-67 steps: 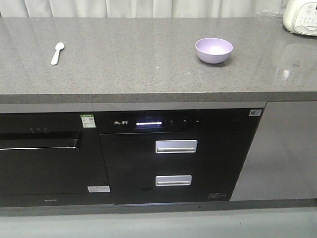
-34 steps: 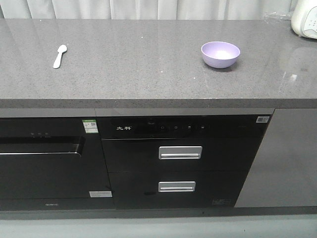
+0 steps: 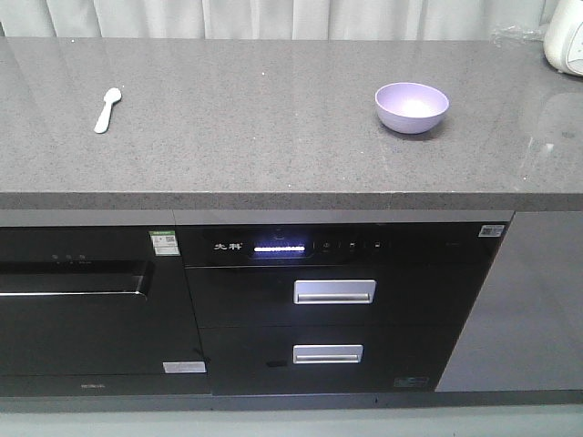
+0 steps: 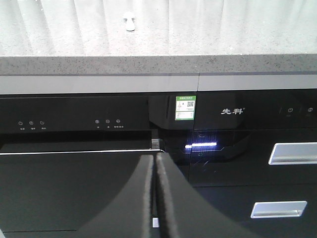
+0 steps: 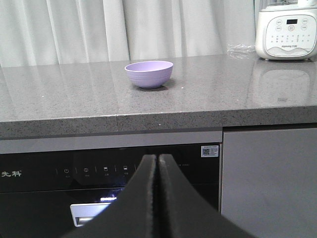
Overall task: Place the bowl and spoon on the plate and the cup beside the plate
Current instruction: 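Drive up to the counter edge and stop facing the countertop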
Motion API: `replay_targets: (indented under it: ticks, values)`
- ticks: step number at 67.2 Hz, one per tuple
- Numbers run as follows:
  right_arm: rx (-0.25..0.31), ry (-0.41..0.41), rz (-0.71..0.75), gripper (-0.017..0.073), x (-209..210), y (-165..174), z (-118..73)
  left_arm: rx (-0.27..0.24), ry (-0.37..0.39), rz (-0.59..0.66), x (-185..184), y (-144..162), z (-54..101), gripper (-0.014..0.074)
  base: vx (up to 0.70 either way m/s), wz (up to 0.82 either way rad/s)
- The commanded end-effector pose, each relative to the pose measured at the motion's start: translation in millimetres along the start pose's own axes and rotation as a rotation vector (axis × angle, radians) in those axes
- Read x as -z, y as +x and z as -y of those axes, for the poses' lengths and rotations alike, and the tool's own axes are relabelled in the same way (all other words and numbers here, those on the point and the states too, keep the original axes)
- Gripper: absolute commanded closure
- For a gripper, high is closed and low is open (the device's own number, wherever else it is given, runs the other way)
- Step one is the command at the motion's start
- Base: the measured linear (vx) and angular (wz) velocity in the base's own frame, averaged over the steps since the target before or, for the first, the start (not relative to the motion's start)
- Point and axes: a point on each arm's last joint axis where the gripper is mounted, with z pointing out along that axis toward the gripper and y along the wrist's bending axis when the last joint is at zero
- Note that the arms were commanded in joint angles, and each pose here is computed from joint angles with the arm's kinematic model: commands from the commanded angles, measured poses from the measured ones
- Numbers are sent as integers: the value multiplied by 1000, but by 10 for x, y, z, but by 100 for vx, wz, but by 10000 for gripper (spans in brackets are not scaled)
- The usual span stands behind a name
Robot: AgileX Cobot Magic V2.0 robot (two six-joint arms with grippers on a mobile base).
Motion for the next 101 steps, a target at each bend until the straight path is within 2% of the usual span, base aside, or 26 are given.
replay_targets:
  ticks: [1,101]
  values:
    - [17,-11,80,562,9,-59,-10,8,19,90,21,-95,15,600,6,0]
    - [17,-11,80,562,9,-59,-10,8,19,90,21,-95,15,600,6,-1]
